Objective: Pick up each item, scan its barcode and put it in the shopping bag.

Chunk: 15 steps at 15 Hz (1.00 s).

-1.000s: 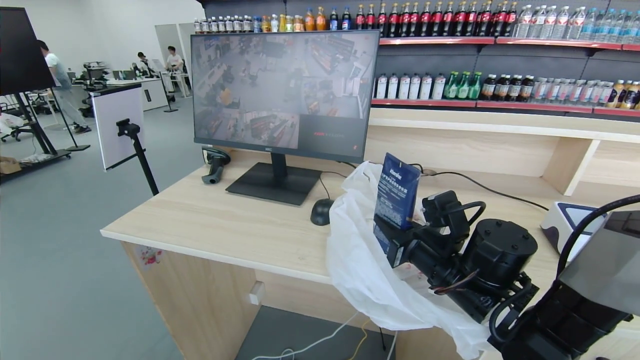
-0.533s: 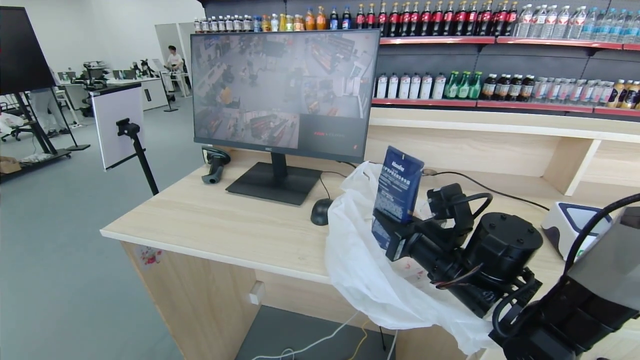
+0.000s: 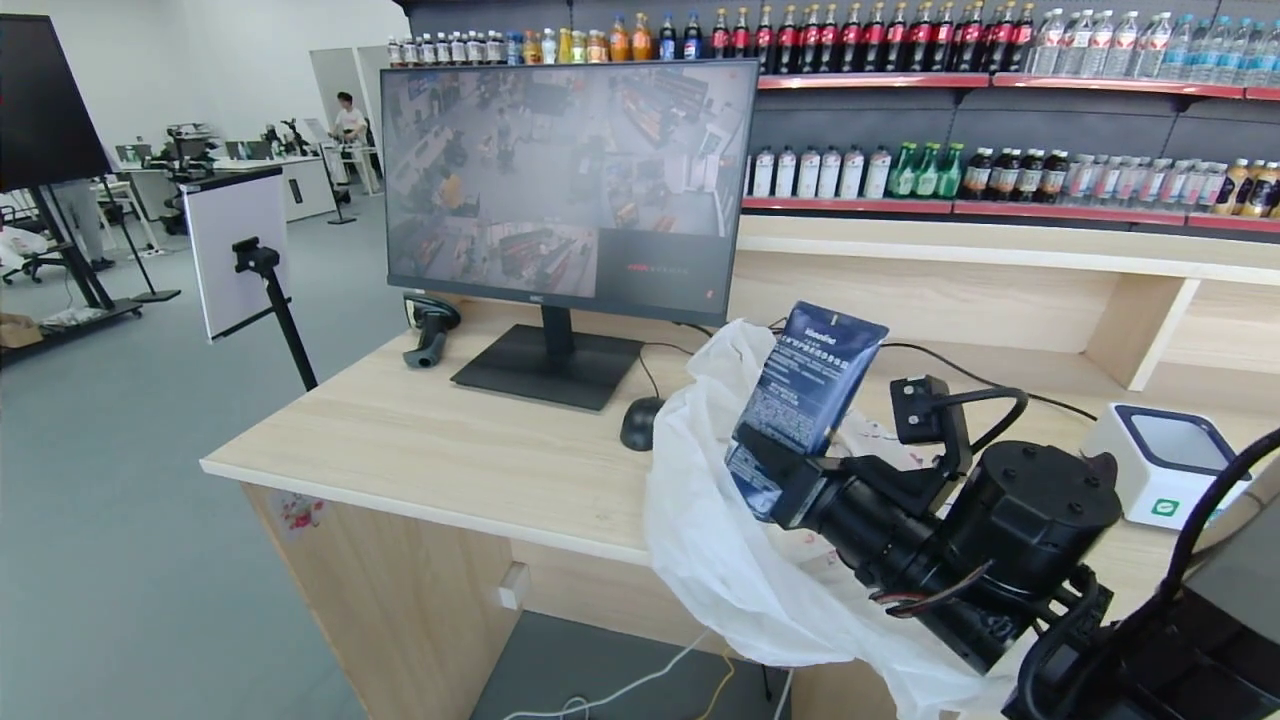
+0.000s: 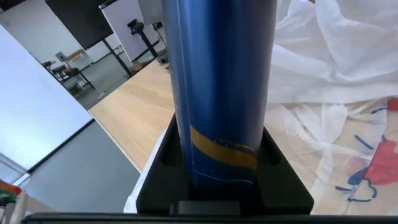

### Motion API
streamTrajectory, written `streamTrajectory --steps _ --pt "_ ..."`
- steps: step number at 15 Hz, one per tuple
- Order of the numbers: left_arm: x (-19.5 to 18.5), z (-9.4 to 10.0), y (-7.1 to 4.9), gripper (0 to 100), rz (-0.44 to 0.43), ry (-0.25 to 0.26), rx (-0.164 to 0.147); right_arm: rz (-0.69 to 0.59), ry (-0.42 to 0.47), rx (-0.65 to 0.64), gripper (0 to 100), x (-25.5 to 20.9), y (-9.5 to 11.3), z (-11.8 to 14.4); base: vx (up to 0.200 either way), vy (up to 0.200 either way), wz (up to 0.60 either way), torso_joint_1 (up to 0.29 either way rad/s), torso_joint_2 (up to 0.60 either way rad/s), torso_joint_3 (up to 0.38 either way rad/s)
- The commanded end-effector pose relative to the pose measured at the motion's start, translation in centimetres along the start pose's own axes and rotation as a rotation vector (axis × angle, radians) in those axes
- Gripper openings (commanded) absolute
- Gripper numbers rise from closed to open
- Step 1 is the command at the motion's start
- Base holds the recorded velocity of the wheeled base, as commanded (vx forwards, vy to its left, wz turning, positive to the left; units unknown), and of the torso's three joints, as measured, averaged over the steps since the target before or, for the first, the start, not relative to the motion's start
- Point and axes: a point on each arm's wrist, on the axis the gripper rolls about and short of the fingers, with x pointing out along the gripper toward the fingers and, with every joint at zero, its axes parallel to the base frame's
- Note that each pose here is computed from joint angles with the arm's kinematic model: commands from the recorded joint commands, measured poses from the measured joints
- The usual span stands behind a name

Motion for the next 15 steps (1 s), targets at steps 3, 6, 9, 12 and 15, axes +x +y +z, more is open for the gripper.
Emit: streamTrajectory --steps 3,6,9,12,15 --pt "0.0 0.0 0.0 100 0.0 -0.001 0.0 -0.011 0.034 0.087 0 0.3 -0.3 -1.2 0.0 0.0 0.0 0.0 0.0 0.0" --pt "0.0 0.0 0.0 100 0.0 -0.001 0.0 -0.046 0.061 0.165 0 0.5 -1.2 -2.1 0.0 0.0 0.0 0.0 0.0 0.0" --pt "0.0 0.0 0.0 100 0.0 -0.001 0.002 -0.103 0.078 0.166 0 1.2 -3.0 -3.0 0.0 0.0 0.0 0.0 0.0 0.0" --pt "0.0 0.0 0.0 100 0.0 -0.001 0.002 -0.13 0.092 0.172 0 1.3 -3.9 -3.6 0.0 0.0 0.0 0.0 0.0 0.0" --pt "0.0 0.0 0.0 100 0.0 -0.001 0.002 -0.153 0.1 0.167 0 1.4 -4.6 -3.9 0.0 0.0 0.0 0.0 0.0 0.0"
